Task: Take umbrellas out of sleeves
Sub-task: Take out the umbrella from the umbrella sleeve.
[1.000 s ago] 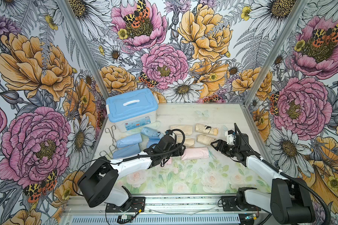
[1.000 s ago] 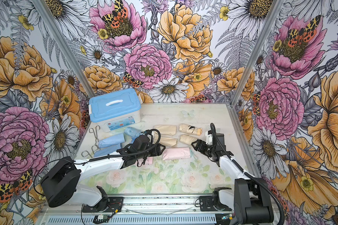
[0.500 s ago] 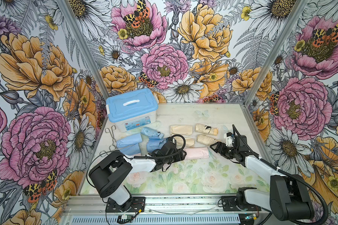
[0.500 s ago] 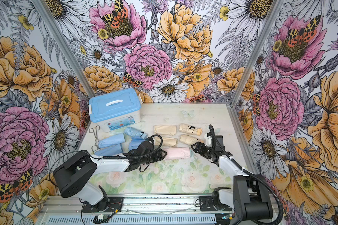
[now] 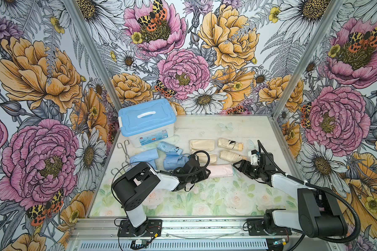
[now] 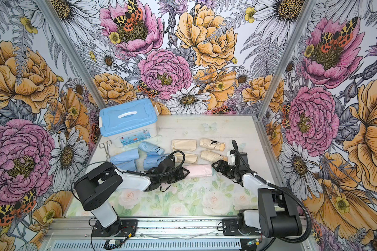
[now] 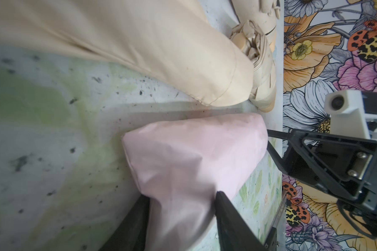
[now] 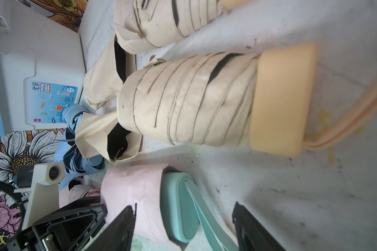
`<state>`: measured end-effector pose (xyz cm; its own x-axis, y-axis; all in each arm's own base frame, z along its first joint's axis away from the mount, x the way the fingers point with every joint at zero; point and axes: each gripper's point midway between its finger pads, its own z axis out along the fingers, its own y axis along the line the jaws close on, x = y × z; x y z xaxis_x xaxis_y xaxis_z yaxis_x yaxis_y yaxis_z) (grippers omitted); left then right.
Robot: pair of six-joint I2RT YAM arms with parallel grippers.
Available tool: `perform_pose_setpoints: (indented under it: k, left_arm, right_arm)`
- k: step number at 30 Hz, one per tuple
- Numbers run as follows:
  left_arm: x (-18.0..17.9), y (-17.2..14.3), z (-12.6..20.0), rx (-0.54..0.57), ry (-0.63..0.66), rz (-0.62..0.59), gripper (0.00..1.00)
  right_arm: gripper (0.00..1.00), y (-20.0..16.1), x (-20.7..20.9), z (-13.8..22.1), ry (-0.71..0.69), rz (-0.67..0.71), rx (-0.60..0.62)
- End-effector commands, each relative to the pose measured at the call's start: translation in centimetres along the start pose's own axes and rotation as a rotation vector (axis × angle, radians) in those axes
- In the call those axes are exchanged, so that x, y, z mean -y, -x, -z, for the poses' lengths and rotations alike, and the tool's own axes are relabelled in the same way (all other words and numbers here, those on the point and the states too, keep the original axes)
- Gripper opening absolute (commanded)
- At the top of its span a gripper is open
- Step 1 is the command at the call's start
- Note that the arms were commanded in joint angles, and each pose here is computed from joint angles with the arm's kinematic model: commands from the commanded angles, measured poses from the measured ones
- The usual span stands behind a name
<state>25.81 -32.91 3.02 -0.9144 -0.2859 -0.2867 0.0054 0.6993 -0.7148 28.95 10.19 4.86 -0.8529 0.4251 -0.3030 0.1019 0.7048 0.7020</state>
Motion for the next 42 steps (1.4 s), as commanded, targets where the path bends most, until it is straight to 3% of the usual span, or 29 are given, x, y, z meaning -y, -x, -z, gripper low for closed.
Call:
perform_pose_setpoints:
  k: [1,5,9,24,36,42]
  left_arm:
    - [1.6,0.2,-0.4,0.005,-0.052,0.004,0.39]
    - [1.2,0.4,-0.6,0.017,-0.039,-0.001,0.19]
    - [0.3,0.5,-0.7,0.018,-0.015,-0.006,0.09]
    - [-2.0,1.3,-0.1,0.0,0.106,-0.094,0.08]
    - [-2.0,1.5,-0.6,-0.01,0.104,-0.09,0.08]
    - [-1.7,1.7,-0.6,-0.006,0.098,-0.091,0.08]
  right_arm:
    - [0.72,0.4,-0.5,-0.5,0.045,-0.006,0.008]
    - [0.67,0.3,-0.3,-0.6,0.047,-0.01,0.004]
    - [0.61,0.2,-0.4,-0.3,0.059,-0.018,0.008]
    - [0.48,-1.4,-0.5,-1.4,0.129,-0.072,-0.045]
    - [0.37,-3.1,-2.3,-1.6,0.247,-0.086,-0.084]
    - [0.1,-2.4,-2.7,-1.2,0.244,-0.077,-0.049]
